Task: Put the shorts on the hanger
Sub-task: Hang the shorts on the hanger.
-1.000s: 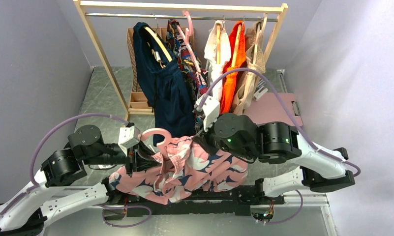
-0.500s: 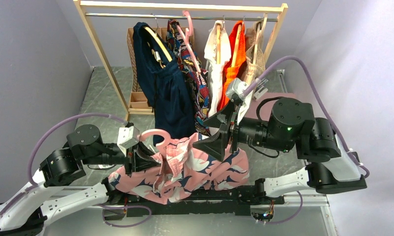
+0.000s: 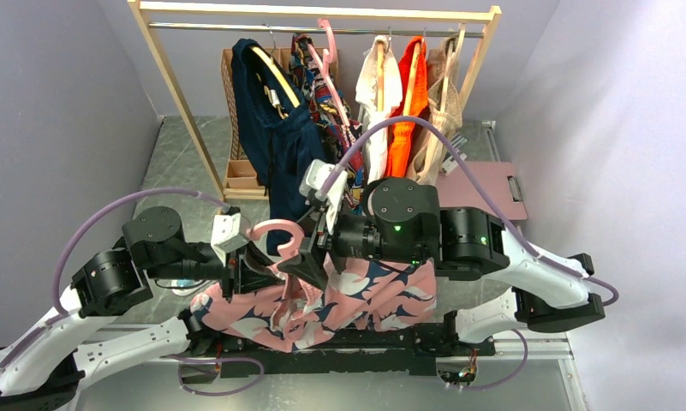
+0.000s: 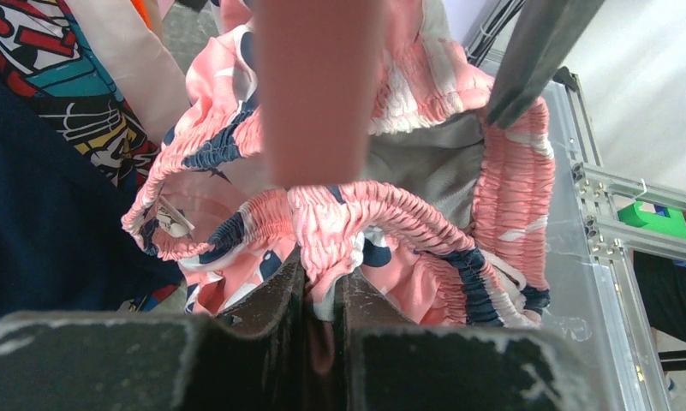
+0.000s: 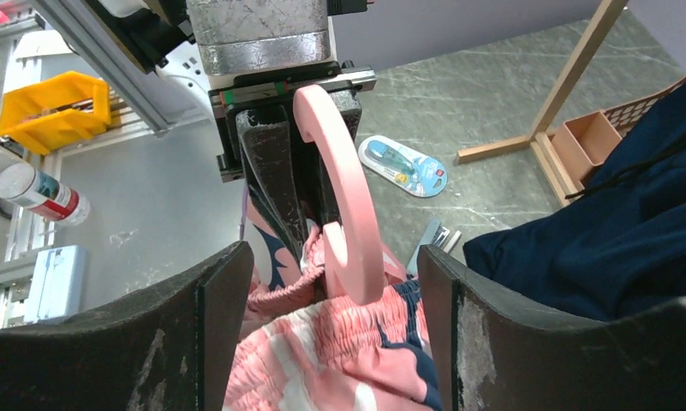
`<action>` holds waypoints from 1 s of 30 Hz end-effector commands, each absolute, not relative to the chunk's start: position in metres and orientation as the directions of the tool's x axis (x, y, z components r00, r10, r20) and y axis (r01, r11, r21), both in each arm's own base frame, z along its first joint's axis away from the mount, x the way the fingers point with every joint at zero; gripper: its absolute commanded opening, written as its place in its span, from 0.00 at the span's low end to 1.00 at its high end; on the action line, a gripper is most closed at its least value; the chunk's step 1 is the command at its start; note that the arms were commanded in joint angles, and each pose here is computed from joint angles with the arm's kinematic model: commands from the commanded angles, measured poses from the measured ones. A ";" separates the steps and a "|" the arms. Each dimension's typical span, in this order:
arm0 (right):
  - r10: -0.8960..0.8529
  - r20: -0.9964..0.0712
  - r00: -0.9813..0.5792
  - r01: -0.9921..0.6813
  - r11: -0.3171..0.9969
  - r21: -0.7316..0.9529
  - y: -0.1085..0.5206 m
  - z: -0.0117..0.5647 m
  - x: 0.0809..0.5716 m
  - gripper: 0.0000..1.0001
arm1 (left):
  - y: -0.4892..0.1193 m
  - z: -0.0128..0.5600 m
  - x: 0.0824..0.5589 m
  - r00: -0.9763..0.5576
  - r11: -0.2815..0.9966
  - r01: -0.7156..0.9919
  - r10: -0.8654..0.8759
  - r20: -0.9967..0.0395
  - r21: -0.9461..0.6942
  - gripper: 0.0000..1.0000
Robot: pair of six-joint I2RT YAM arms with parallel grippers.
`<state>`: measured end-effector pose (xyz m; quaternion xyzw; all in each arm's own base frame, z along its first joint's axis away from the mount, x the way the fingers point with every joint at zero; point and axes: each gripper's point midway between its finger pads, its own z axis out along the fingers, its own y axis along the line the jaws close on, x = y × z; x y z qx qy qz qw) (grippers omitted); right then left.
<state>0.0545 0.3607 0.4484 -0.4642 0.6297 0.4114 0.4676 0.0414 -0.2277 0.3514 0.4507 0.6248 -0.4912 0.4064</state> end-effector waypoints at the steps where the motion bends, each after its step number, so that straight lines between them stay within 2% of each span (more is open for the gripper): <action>1: -0.151 -0.985 -0.086 -0.975 0.218 0.052 0.367 0.465 0.058 0.70 | -0.227 0.374 0.035 -0.215 0.059 0.976 0.117 -0.969 -0.210 0.07; 3: -0.138 -0.987 -0.083 -0.976 0.209 0.053 0.369 0.467 0.059 0.56 | -0.227 0.374 0.034 -0.217 0.052 0.976 0.120 -0.969 -0.212 0.07; 8: -0.102 -0.990 -0.094 -0.990 0.117 0.082 0.376 0.475 0.049 0.03 | -0.227 0.372 0.030 -0.217 0.033 0.976 0.129 -0.968 -0.214 0.08; 9: -0.096 -0.990 -0.102 -0.992 0.081 0.094 0.377 0.475 0.043 0.00 | -0.226 0.373 0.029 -0.213 0.026 0.977 0.127 -0.969 -0.212 0.11; 11: -0.076 -0.990 -0.120 -0.992 0.044 0.117 0.377 0.475 0.039 0.00 | -0.224 0.375 0.027 -0.210 0.021 0.978 0.117 -0.971 -0.209 0.19; 17: 0.075 -0.986 -0.151 -0.986 0.060 0.156 0.356 0.494 0.041 0.00 | -0.210 0.378 0.028 -0.216 0.082 0.974 0.085 -0.973 -0.209 0.48; 18: 0.086 -0.984 -0.155 -0.985 0.063 0.160 0.353 0.494 0.041 0.00 | -0.207 0.379 0.029 -0.216 0.097 0.973 0.077 -0.973 -0.208 0.49; 22: 0.102 -0.981 -0.167 -0.982 0.076 0.175 0.342 0.491 0.041 0.00 | -0.193 0.384 0.033 -0.211 0.169 0.965 0.044 -0.976 -0.201 0.47; 27: 0.140 -0.973 -0.182 -0.976 0.095 0.196 0.325 0.494 0.042 0.00 | -0.182 0.383 0.039 -0.219 0.238 0.950 0.042 -0.975 -0.203 0.26; 28: 0.151 -0.972 -0.181 -0.975 0.100 0.197 0.322 0.496 0.042 0.00 | -0.181 0.383 0.040 -0.221 0.245 0.948 0.040 -0.974 -0.205 0.25; 29: 0.163 -0.970 -0.180 -0.974 0.105 0.199 0.318 0.498 0.043 0.00 | -0.180 0.384 0.041 -0.224 0.253 0.945 0.035 -0.974 -0.208 0.29; 30: 0.177 -0.968 -0.179 -0.974 0.110 0.200 0.313 0.501 0.043 0.00 | -0.180 0.385 0.041 -0.224 0.257 0.943 0.028 -0.974 -0.209 0.37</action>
